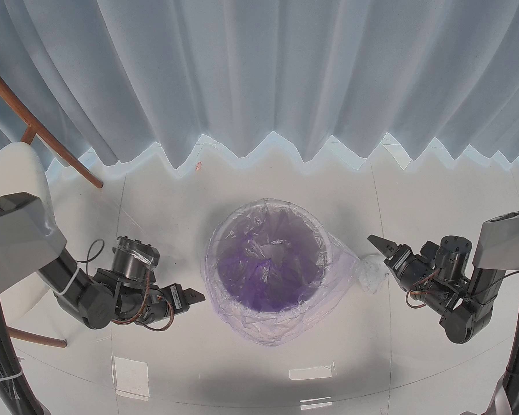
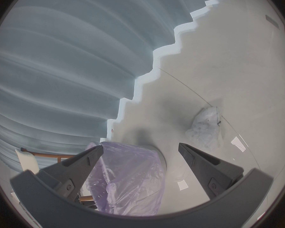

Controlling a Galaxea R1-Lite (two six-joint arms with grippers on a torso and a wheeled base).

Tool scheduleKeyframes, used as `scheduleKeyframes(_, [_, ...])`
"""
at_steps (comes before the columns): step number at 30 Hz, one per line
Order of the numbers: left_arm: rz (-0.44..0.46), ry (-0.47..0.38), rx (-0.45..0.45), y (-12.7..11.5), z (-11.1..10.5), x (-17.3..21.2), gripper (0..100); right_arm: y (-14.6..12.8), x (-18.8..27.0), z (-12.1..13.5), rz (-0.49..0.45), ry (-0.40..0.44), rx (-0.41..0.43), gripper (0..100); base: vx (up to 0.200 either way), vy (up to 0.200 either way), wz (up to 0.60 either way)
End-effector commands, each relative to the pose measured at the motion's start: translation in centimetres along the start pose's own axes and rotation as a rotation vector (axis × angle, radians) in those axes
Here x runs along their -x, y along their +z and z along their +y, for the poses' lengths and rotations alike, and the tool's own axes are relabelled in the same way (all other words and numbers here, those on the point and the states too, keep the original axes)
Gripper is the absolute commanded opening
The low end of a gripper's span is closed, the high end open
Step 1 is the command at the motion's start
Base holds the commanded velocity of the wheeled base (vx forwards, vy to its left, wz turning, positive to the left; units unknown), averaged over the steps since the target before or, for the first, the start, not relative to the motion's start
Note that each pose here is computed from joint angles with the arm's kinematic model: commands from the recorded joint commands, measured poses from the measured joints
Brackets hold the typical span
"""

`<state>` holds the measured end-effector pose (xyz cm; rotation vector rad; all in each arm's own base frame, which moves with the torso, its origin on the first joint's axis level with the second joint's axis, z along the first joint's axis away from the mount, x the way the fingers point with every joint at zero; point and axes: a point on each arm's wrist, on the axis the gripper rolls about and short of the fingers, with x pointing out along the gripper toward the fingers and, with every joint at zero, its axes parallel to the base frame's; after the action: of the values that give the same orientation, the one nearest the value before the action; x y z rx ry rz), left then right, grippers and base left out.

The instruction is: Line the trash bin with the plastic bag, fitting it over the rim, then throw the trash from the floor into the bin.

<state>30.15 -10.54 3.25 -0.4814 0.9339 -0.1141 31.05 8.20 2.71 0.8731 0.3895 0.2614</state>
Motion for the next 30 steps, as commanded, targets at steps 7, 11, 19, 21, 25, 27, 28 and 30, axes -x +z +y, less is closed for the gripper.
scheduleKeyframes(7, [-0.227, -0.095, -0.043, 3.5, 1.0, 5.7, 100, 0.6, 0.7, 1.1, 0.010, 0.062, -0.057, 100, 0.000, 0.000, 0.00])
scheduleKeyframes(11, [-0.164, -0.083, -0.069, 2.3, 0.7, 3.4, 100, 0.2, 0.7, 0.8, 0.037, 0.057, -0.061, 100, 0.000, 0.000, 0.00])
scheduleKeyframes(19, [-0.272, -0.123, -0.075, 2.5, 1.4, -1.6, 100, 0.1, 0.5, 0.5, 0.042, 0.053, -0.063, 100, 0.000, 0.000, 0.00])
scheduleKeyframes(21, [-0.318, -0.145, -0.077, 2.5, 1.6, -2.6, 100, 0.0, 0.4, 0.5, 0.043, 0.052, -0.064, 100, 0.000, 0.000, 0.00])
scheduleKeyframes(25, [-0.344, -0.162, -0.080, 2.1, 2.0, -3.9, 100, -0.2, 0.2, 0.2, 0.049, 0.045, -0.064, 100, 0.000, 0.000, 0.00])
scheduleKeyframes(27, [-0.342, -0.166, -0.087, 1.5, 2.3, -4.9, 100, -0.2, 0.0, 0.2, 0.048, 0.046, -0.065, 100, 0.000, 0.000, 0.00])
scheduleKeyframes(28, [-0.340, -0.172, -0.092, 1.4, 2.1, -5.0, 100, -0.2, -0.1, 0.1, 0.050, 0.044, -0.065, 100, 0.000, 0.000, 0.00])
scheduleKeyframes(30, [-0.343, -0.185, -0.097, 1.3, 1.8, -4.9, 100, -0.3, -0.1, 0.0, 0.052, 0.041, -0.066, 100, 0.000, 0.000, 0.00])
